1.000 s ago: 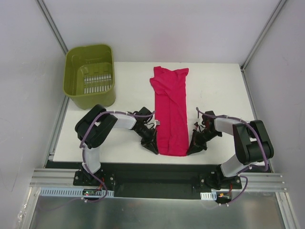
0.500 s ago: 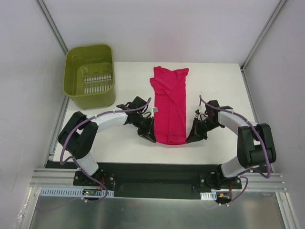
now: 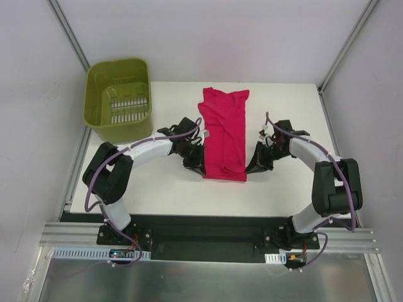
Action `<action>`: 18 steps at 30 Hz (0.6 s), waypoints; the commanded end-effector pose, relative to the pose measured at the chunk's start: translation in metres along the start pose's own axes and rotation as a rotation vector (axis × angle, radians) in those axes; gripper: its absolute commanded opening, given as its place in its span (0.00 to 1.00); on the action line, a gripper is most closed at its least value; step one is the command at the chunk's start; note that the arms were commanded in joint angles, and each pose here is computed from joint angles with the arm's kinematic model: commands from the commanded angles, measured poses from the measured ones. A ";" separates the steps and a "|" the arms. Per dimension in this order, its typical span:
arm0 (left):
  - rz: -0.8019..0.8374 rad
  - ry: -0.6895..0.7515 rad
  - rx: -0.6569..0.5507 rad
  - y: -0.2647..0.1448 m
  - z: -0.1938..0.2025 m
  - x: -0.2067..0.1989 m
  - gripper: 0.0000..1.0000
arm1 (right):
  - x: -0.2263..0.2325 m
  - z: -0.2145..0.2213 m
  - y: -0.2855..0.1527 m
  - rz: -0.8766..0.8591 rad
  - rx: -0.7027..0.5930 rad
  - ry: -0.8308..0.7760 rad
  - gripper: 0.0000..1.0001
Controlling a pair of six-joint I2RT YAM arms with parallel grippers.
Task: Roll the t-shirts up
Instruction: Roll the T-shirt to the center of the board.
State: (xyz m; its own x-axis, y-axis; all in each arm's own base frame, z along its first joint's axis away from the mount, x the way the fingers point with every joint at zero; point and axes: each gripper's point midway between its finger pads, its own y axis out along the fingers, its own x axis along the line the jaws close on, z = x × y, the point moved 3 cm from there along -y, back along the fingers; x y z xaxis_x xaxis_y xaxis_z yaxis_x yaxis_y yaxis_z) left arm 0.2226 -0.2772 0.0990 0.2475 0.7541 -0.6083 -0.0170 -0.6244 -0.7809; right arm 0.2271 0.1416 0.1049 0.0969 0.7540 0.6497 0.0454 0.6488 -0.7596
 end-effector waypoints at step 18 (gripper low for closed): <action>-0.195 0.029 -0.040 0.009 -0.036 0.028 0.05 | -0.006 -0.057 0.012 0.042 -0.068 -0.054 0.07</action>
State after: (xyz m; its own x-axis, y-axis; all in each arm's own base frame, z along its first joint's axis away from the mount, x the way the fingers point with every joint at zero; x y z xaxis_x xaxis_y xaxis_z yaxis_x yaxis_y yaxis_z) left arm 0.2516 -0.2786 0.0765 0.2479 0.8298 -0.5000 0.0313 -0.5227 -0.8519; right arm 0.2583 0.1403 0.0864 0.0960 0.7755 0.6240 0.0411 0.6232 -0.7810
